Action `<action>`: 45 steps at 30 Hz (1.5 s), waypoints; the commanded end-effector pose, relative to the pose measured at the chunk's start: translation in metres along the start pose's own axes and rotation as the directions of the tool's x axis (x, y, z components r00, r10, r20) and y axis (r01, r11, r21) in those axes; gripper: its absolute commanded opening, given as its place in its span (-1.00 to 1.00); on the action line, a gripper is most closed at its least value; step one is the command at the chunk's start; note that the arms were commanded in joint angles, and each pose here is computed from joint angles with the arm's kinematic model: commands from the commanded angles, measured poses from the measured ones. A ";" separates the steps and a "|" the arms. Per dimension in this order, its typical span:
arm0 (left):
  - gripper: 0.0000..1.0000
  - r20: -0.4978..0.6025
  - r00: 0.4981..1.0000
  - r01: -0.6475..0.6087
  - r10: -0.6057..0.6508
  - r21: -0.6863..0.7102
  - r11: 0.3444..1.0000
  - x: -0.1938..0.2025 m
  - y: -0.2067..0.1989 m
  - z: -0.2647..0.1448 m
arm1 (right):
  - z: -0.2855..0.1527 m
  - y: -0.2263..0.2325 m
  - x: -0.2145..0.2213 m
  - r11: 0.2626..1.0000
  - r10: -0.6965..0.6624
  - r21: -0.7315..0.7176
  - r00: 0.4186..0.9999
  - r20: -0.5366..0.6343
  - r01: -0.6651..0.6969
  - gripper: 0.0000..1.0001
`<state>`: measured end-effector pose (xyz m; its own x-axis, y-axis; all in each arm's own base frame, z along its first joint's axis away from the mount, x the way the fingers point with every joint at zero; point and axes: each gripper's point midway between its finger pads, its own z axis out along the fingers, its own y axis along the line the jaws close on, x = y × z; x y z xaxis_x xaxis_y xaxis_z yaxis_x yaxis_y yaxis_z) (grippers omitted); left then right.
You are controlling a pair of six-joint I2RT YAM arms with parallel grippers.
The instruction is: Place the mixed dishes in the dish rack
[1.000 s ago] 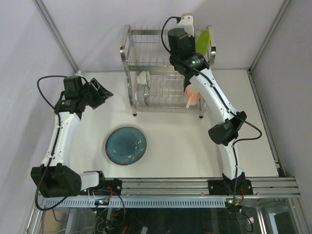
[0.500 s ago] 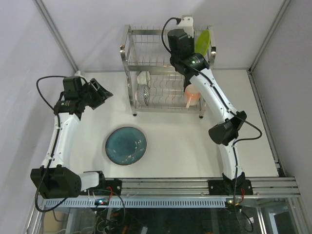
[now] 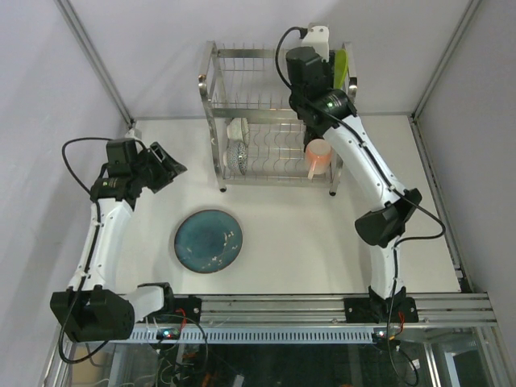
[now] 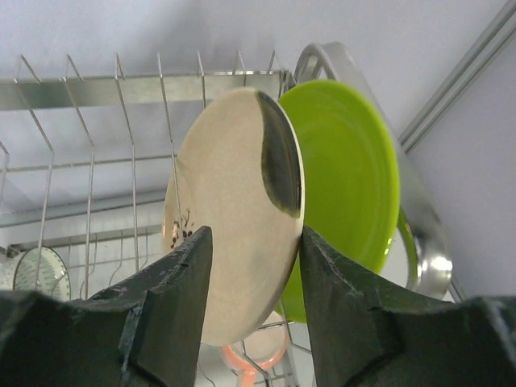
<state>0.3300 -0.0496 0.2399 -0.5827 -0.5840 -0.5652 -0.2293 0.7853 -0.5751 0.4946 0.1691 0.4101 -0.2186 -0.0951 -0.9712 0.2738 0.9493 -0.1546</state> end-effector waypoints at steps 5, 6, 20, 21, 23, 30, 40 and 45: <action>0.22 -0.006 0.999 -0.033 0.033 -0.056 0.998 0.026 0.027 -0.009 | -0.036 -0.018 -0.063 0.991 0.126 -0.060 0.981 0.149 -0.118 -0.04; 0.22 -0.013 0.999 -0.033 0.032 -0.068 0.997 0.030 0.032 -0.009 | -0.039 -0.019 -0.066 0.990 0.133 -0.066 0.979 0.158 -0.124 -0.03; 0.18 -0.062 0.998 -0.012 -0.001 -0.202 0.979 0.073 0.075 -0.022 | -0.107 -0.028 -0.067 0.946 0.206 -0.277 0.973 0.107 -0.170 -0.01; 0.18 -0.069 0.998 -0.011 -0.004 -0.207 0.978 0.075 0.076 -0.022 | -0.116 -0.026 -0.059 0.933 0.215 -0.310 0.973 0.077 -0.182 -0.01; 0.17 -0.085 0.996 -0.013 -0.007 -0.225 0.974 0.080 0.081 -0.022 | -0.138 -0.019 -0.030 0.896 0.214 -0.395 0.977 -0.021 -0.205 0.02; 0.12 -0.164 0.986 -0.054 0.009 -0.267 0.962 0.096 0.096 -0.016 | -0.213 0.007 0.115 0.696 0.184 -0.583 0.889 -0.418 -0.419 0.03; 0.04 -0.261 0.965 -0.100 0.006 -0.348 0.932 0.117 0.116 -0.016 | -0.286 0.070 0.252 0.462 -0.041 -0.619 0.682 -0.731 -0.636 0.04; -0.07 -0.338 0.941 -0.143 0.001 -0.396 0.907 0.128 0.128 -0.015 | -0.295 0.103 0.285 0.371 -0.101 -0.589 0.599 -0.794 -0.718 0.05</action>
<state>0.2240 -0.0266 0.1156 -0.7682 -0.5226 -0.3699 -0.4417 0.8508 -0.2846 0.1826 0.2783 0.1463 -0.8888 0.0418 -0.4563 -0.2533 0.7851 0.5652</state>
